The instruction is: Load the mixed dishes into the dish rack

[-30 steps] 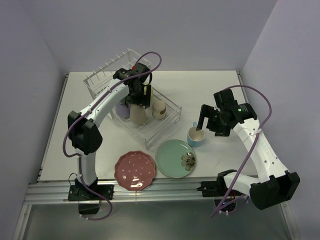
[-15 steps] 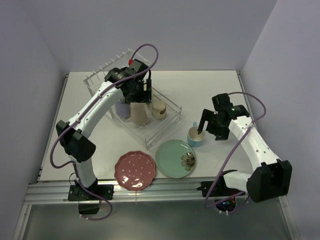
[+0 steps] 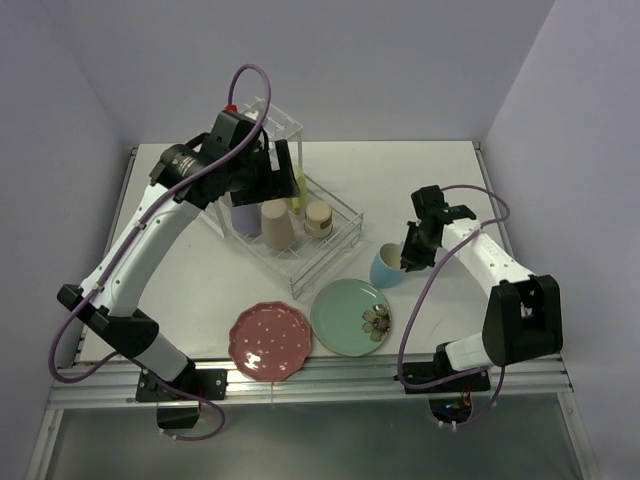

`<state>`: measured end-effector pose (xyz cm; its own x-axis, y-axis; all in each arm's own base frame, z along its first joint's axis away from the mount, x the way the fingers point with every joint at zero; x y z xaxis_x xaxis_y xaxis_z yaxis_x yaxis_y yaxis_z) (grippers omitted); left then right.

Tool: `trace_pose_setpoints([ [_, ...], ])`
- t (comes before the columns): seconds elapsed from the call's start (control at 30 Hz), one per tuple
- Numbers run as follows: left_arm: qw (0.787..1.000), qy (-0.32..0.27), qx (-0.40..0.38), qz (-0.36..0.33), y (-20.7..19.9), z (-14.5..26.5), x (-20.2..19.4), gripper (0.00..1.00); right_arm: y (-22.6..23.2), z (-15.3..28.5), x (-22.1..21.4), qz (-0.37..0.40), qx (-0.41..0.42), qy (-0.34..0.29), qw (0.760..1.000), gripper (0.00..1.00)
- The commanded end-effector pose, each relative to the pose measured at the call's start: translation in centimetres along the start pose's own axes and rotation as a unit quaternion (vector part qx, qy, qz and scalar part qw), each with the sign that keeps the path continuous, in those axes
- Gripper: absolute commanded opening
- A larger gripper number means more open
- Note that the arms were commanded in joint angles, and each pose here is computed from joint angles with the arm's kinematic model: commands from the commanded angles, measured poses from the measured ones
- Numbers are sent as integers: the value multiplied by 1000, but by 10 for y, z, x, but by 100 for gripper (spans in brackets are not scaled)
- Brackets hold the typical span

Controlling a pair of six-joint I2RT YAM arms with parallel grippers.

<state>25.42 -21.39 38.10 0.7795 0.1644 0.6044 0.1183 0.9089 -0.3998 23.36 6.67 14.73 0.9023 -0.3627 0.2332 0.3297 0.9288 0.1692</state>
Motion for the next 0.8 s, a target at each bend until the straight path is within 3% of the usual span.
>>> trace_pose_setpoints([
  [0.0,999,4,-50,3,-14,7,3,89,1,2,7,-7,14,-42,999,6],
  [0.03,999,5,-53,2,-16,7,4,89,1,4,8,-6,17,-51,999,0],
  [0.23,993,27,-114,7,-28,1,9,92,8,37,16,9,48,-84,995,0],
  [0.37,978,48,-192,63,-33,7,18,93,29,94,30,27,130,-128,983,0],
  [0.43,961,60,-255,90,-34,14,23,93,40,114,28,42,203,-108,972,0],
  [0.5,943,67,-298,133,-37,16,28,93,51,137,30,55,272,-110,954,0],
  [0.63,898,91,-382,199,-40,35,33,93,79,178,24,76,426,-87,897,0],
  [0.77,852,120,-441,257,-48,50,34,94,97,206,26,77,526,-59,845,0],
])
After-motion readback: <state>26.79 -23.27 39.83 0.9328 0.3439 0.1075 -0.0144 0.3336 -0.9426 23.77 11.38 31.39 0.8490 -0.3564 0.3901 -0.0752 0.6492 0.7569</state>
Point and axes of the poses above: each gripper's point midway between its finger pads, its own z axis back along the fingers, its own y axis along the line the jaws close on, x = y × z, the point moved 7 cm from there along z, back along the fingers, and after that the axes turned 1 degree about -z, right-handed, at the moved point
